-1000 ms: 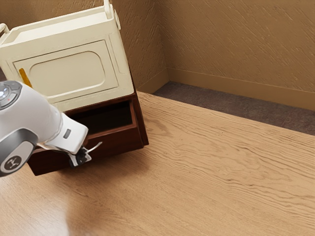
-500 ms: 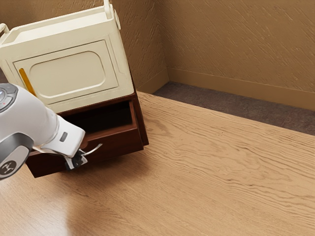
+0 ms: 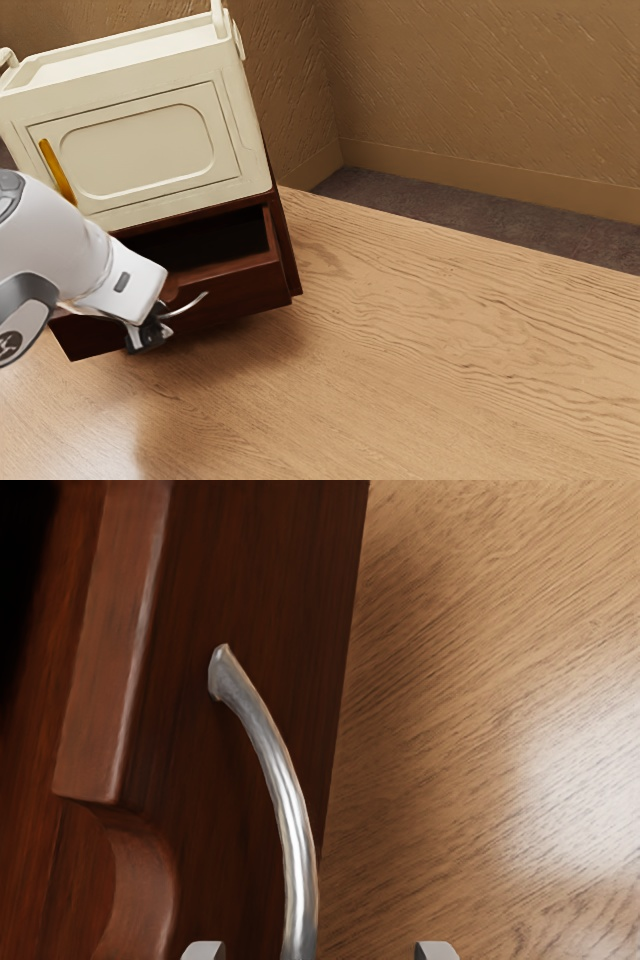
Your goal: Pull the drawer handle with one arm to open the drawer
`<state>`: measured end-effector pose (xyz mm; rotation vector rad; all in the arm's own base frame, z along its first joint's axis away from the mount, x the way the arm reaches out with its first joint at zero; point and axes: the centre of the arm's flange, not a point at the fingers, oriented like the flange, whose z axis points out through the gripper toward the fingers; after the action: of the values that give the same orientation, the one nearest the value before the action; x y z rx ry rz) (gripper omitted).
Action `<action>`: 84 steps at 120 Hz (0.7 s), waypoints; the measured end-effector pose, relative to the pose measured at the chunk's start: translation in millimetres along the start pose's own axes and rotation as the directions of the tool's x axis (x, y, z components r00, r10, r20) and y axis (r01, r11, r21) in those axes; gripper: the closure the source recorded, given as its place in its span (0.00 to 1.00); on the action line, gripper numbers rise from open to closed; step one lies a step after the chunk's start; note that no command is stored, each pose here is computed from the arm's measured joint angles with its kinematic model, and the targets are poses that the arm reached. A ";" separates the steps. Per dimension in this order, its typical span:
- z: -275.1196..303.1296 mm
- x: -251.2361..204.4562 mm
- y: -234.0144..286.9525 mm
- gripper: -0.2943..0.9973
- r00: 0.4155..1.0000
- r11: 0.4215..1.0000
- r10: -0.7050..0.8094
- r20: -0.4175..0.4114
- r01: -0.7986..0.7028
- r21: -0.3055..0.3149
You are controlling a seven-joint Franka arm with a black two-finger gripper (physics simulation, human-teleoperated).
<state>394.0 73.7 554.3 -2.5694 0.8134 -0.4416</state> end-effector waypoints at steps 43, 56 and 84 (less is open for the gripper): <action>-49.1 16.9 -43.8 0.43 0.999 0.998 -0.053 -0.008 0.053 0.031; -56.0 34.5 -109.4 0.35 0.980 0.978 -0.200 0.025 0.201 -0.049; -6.4 79.8 -178.0 0.27 0.915 0.885 -0.347 0.207 0.393 -0.249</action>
<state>537.8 156.8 657.0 -2.9985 0.3422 -0.2355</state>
